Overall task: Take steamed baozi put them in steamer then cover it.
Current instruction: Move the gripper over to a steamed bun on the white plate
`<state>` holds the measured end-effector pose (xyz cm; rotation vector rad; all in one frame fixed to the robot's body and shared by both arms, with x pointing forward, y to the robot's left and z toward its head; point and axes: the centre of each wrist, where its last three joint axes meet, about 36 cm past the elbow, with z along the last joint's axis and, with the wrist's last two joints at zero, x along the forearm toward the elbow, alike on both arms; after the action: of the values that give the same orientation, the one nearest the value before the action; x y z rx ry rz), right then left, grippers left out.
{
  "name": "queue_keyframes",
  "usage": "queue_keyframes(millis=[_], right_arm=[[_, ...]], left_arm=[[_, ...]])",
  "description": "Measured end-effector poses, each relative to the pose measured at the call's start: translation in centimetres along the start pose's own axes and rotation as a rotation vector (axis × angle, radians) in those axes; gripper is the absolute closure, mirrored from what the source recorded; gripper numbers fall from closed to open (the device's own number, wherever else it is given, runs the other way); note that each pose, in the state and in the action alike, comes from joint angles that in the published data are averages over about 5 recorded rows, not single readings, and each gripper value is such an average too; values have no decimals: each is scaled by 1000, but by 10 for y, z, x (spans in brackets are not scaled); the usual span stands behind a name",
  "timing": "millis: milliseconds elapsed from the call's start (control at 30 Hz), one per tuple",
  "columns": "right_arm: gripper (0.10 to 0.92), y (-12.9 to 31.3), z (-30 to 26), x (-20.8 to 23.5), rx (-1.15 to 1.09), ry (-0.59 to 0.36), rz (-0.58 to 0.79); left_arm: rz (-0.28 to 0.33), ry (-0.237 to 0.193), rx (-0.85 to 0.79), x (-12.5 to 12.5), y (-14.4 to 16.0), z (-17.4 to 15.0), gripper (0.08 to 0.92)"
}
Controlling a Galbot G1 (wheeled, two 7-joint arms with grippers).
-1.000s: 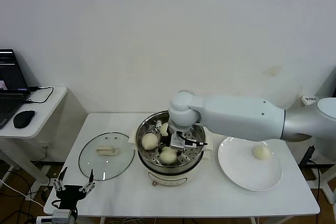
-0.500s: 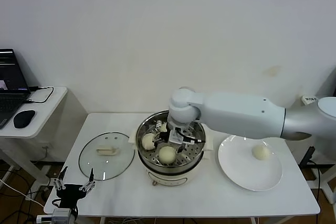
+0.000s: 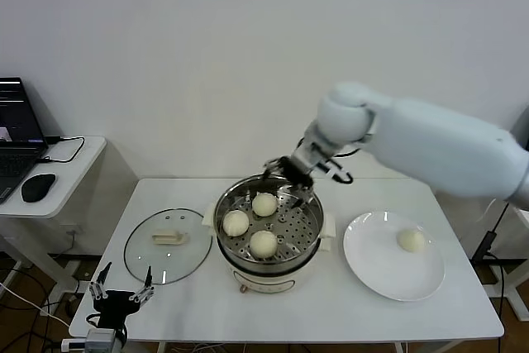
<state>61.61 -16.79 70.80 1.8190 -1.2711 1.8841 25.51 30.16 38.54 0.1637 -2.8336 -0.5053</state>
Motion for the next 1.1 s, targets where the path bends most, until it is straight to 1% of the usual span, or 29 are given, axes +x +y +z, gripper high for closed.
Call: queue_keyframes(millis=[233, 467, 800, 1100], right_arm=[[200, 44, 70, 19, -319, 81, 18], [200, 88, 127, 9, -515, 167, -7], [200, 139, 184, -33, -655, 279, -76], [200, 176, 215, -76, -693, 319, -158]], left_arm=[[17, 5, -1, 1, -3, -1, 177], [14, 13, -1, 2, -1, 2, 177], [10, 35, -7, 0, 1, 10, 177], [11, 58, -21, -2, 3, 19, 177]])
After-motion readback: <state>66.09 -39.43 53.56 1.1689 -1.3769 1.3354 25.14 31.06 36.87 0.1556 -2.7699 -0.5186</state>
